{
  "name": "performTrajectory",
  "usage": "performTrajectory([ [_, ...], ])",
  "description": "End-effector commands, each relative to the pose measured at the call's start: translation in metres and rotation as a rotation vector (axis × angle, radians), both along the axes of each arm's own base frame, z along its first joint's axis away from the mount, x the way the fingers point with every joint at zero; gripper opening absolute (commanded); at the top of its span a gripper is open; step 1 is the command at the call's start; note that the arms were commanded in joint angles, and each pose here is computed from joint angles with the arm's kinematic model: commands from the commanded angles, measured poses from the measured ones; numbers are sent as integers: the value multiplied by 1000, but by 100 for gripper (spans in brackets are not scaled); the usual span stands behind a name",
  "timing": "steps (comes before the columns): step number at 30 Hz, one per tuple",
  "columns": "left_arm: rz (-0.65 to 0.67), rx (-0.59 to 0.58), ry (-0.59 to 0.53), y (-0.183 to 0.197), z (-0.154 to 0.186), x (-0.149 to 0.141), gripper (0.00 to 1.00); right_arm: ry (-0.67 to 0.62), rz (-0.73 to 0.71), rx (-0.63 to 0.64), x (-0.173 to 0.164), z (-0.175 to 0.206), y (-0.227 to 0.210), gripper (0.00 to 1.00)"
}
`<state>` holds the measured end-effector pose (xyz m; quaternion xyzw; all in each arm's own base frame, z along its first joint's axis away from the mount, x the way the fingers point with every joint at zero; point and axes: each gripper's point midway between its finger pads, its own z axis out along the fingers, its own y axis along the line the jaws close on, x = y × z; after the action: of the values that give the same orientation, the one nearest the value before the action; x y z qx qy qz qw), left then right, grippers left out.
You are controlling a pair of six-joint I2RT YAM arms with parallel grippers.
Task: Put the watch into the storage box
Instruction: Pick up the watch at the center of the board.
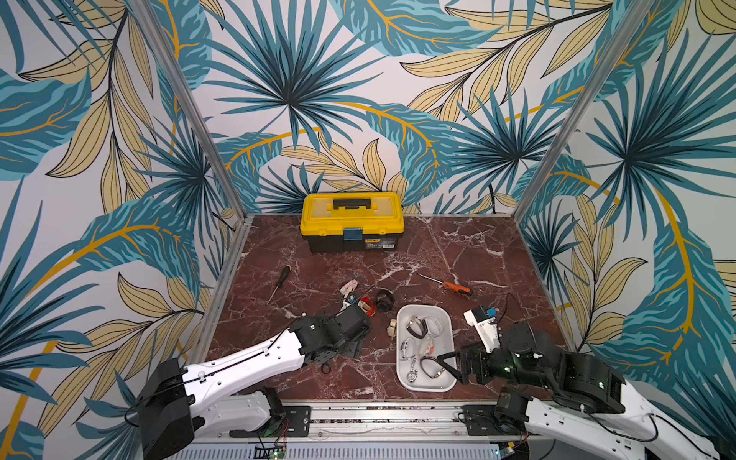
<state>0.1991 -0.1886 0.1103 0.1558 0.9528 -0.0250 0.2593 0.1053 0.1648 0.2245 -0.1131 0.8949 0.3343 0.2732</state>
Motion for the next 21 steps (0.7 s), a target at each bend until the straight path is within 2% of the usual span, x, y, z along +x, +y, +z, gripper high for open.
performTrajectory([
  [1, 45, 46, -21, 10, -13, 13, 77, -39, 41, 20, -2, 4, 4, 100],
  [5, 42, 66, -38, 8, -19, 26, 75, -70, 70, 40, -3, 11, 7, 100],
  [14, 15, 170, -29, -1, -34, 49, 69, -52, 78, -4, -2, -3, 9, 100],
  [21, 35, 245, -90, 1, -32, 66, 64, -59, 108, 6, -4, -2, 14, 100],
])
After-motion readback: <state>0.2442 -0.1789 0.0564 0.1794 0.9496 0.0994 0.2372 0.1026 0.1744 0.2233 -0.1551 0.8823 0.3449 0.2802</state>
